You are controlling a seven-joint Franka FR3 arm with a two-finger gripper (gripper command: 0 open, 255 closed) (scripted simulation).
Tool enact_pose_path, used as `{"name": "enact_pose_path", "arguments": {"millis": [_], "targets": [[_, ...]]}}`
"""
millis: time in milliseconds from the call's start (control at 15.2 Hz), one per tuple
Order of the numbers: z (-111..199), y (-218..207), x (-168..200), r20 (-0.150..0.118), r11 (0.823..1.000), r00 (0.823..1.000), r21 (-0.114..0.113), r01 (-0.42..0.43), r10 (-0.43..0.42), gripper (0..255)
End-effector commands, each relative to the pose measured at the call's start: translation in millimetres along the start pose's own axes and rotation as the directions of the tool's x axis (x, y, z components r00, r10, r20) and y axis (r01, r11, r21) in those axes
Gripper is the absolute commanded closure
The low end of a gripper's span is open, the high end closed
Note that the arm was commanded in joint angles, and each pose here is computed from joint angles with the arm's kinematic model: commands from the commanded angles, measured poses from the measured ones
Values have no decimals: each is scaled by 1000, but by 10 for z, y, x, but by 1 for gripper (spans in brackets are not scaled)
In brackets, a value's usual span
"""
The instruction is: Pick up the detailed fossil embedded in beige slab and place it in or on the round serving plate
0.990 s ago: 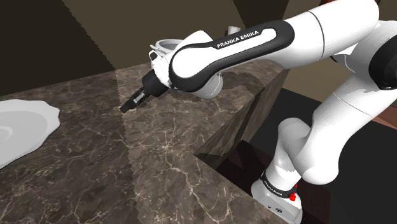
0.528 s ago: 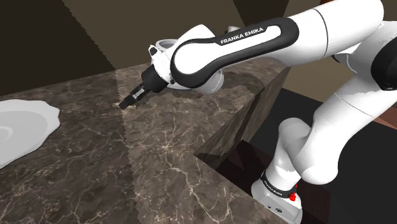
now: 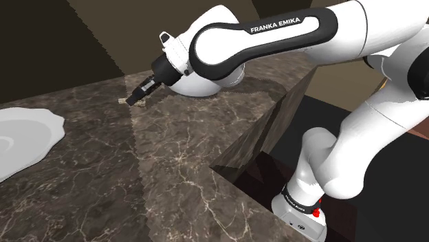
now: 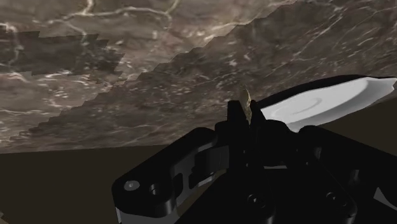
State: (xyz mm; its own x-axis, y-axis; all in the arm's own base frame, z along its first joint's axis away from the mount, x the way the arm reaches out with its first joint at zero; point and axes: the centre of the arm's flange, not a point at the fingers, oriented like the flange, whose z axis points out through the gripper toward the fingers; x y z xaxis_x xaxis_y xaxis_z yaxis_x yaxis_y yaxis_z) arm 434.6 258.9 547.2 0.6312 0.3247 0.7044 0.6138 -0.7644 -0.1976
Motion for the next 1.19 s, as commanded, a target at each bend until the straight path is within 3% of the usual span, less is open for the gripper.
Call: {"name": "enact_pose_path", "arguments": {"millis": [0, 330, 1122], "targets": [[-67, -25, 66, 1, 1000, 1000, 0, 0, 0, 255], [-239, -75, 244, 1, 1000, 1000, 0, 0, 0, 255], [865, -889, 1035, 1, 1000, 1000, 0, 0, 0, 255]]}}
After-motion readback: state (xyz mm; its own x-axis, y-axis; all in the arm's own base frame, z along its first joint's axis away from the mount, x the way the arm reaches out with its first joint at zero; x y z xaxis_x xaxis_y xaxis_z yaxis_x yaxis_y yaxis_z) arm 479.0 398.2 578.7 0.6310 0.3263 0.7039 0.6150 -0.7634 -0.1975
